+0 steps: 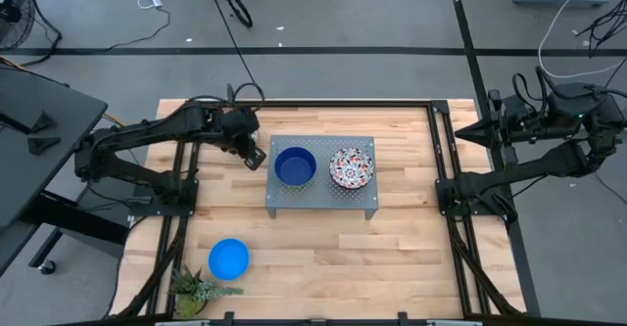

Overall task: Pick & Place Mini bowls
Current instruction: Stack the light blue bowl on top of the blue bowl on the shelf

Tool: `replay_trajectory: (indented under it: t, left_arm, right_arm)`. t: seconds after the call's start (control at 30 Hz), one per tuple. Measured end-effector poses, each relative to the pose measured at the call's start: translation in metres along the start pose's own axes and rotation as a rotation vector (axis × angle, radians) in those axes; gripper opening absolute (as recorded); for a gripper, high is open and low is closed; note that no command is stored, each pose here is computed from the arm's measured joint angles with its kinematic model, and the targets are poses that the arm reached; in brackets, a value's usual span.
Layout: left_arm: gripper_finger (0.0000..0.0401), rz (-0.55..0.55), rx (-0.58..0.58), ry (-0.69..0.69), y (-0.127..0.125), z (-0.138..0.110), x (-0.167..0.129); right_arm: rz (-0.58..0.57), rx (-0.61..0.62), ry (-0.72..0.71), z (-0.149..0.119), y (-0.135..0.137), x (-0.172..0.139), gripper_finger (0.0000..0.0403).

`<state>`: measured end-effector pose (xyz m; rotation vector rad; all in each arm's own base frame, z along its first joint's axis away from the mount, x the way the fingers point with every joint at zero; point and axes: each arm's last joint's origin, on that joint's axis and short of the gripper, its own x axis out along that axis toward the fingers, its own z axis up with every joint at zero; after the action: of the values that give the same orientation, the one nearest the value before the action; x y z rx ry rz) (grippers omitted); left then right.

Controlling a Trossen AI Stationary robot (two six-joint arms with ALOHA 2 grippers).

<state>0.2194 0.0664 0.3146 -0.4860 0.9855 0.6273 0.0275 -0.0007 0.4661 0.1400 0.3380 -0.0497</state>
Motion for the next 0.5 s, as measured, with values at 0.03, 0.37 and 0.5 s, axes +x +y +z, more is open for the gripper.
replay_trajectory:
  t: [0.03, 0.37, 0.5]
  left_arm:
    - [0.0002, 0.0, -0.012, 0.01, 0.002, 0.001, 0.002]
    - [0.0002, -0.12, -0.014, 0.105, -0.01, -0.005, 0.005]
    - [0.0002, -0.176, 0.05, 0.138, -0.024, -0.014, 0.002]
  right_arm:
    - [0.0, 0.0, 0.0, 0.0, 0.0, 0.0, 0.0007]
    - [0.0, 0.0, 0.0, 0.0, 0.0, 0.0, 0.0007]
    - [0.0, 0.0, 0.0, 0.0, 0.0, 0.0, 0.0007]
